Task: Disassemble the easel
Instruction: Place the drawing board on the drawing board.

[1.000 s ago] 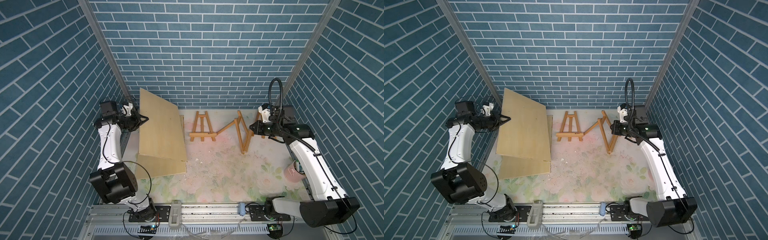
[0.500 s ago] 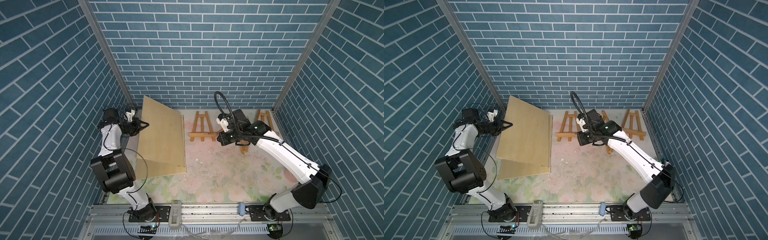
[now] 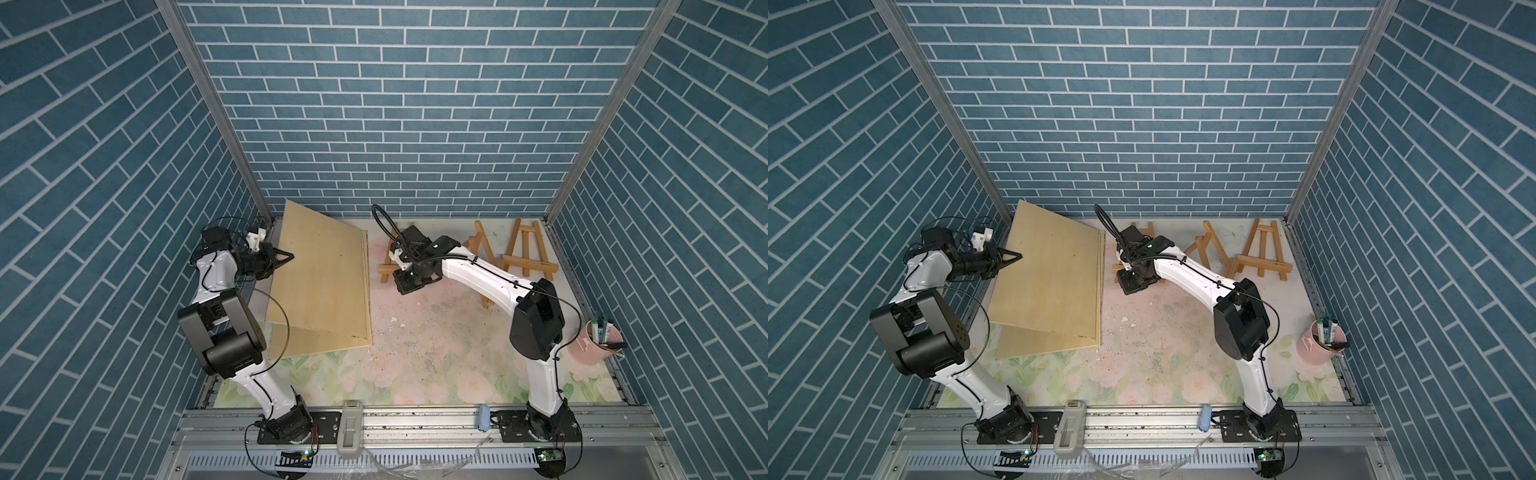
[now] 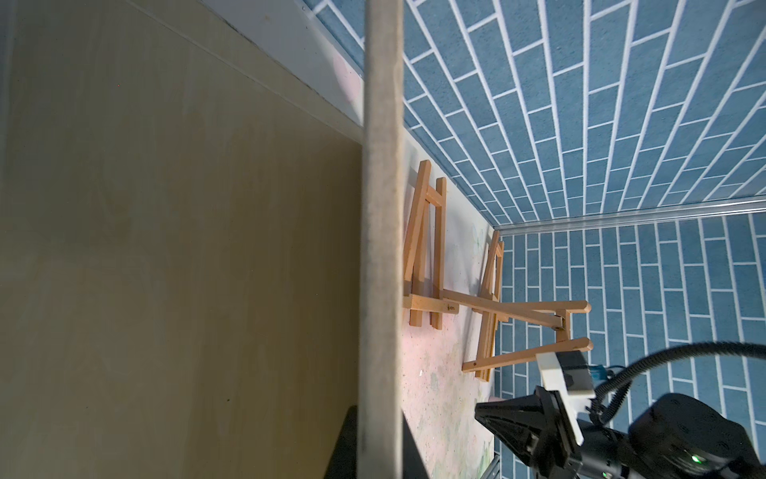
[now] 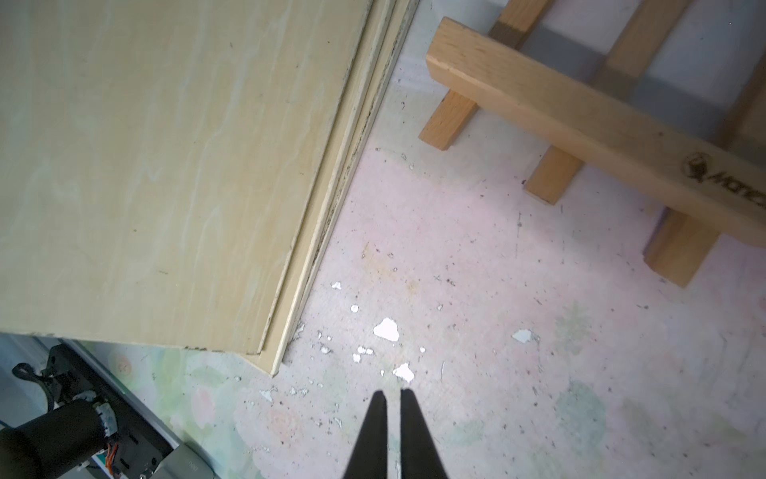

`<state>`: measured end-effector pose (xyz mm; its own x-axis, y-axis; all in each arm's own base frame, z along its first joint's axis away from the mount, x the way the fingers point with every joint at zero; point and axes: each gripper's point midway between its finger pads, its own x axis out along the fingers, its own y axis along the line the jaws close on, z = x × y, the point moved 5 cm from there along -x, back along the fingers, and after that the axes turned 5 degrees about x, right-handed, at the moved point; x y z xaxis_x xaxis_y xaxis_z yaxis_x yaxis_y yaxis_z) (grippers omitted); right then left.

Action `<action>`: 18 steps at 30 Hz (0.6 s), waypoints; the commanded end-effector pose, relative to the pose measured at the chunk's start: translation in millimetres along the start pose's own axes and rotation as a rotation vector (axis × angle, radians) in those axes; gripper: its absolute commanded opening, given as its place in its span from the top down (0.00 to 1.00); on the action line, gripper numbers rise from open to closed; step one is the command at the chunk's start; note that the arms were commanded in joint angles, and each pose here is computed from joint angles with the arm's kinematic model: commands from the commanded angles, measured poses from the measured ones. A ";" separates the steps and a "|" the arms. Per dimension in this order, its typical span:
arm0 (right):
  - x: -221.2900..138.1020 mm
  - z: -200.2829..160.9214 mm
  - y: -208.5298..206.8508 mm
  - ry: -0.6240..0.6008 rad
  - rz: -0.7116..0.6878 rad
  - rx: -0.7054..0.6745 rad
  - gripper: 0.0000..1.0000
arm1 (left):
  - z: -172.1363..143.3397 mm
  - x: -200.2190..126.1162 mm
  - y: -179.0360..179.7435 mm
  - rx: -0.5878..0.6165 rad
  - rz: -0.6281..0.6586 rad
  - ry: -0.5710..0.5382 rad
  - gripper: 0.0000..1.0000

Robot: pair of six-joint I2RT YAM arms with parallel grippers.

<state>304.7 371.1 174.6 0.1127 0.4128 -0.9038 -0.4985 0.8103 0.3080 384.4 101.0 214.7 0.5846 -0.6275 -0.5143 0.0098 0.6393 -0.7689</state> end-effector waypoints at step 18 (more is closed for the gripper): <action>104.2 7.7 6.0 0.203 -0.027 0.014 0.89 | -37.1 8.8 74.7 -0.069 0.306 0.266 0.79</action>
<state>326.4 422.5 95.3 -0.0028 0.3280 -0.9447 -0.4977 0.8189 0.2858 379.6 114.1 174.0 0.4822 -0.6346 -0.6040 -0.0342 0.6753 -0.7368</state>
